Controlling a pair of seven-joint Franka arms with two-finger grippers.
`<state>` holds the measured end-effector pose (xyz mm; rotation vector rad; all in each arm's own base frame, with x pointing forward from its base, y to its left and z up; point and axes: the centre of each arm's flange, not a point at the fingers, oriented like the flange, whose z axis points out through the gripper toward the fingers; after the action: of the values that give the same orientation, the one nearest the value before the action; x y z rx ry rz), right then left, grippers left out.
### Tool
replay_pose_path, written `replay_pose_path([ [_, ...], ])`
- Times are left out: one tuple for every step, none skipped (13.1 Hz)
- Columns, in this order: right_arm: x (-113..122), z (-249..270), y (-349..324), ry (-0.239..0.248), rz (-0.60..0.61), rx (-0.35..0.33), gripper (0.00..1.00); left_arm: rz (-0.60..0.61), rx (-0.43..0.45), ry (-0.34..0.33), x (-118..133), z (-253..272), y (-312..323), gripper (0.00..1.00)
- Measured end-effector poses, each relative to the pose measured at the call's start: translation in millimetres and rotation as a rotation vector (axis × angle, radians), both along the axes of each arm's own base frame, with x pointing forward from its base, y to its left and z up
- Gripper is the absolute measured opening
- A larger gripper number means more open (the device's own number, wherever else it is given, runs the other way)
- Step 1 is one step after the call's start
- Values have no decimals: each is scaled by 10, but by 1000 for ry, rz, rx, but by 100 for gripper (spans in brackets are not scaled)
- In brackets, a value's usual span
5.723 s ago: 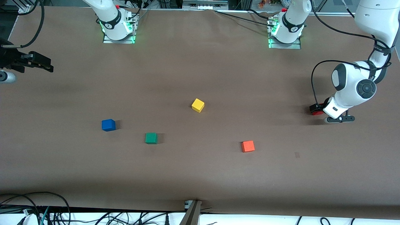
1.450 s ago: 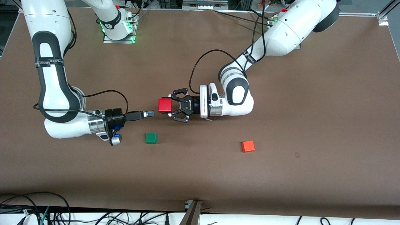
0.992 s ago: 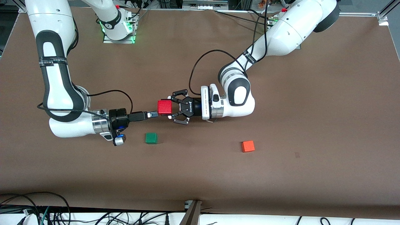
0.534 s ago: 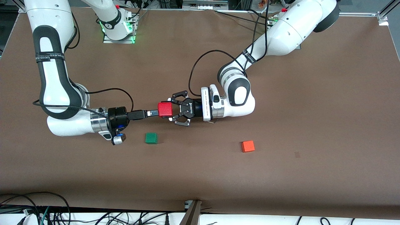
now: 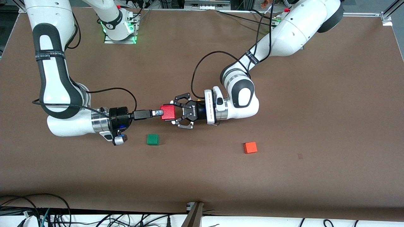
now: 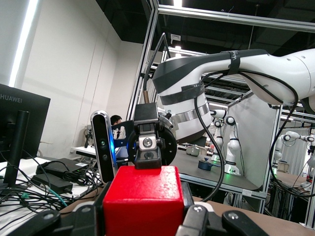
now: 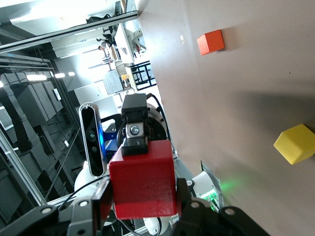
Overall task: Pass red block to right arm, stack on blue
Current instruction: 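Close the right gripper on the red cube held by the left gripper, then open the left gripper and draw it back from the red cube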
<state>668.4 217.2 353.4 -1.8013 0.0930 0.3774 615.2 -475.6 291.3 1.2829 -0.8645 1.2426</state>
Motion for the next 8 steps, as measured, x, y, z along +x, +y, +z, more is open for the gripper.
replay_pose_path([
  [1, -1, 5, -1, -2, -1, 56, 1, 1, 0, 3, -3, 5, 56],
  [2, -2, 8, -2, -3, -3, 56, 1, 1, 0, 6, -5, 9, 56],
  [3, -1, 13, -3, -4, -4, 56, 2, 1, 0, 9, -6, 13, 56],
  [4, 0, 18, -4, -5, -5, 56, 3, 2, -3, 13, -7, 17, 57],
  [-7, -1, 49, -3, -1, -4, 56, 5, 4, -16, 16, -7, 21, 63],
  [-21, 0, 91, -3, 6, -3, 56, 10, 6, -28, 28, -7, 36, 73],
  [-32, 0, 124, -3, 11, -3, 56, 13, 7, -30, 43, -7, 57, 82],
  [-37, 0, 138, -3, 13, -3, 56, 16, 7, -31, 56, -7, 74, 93],
])
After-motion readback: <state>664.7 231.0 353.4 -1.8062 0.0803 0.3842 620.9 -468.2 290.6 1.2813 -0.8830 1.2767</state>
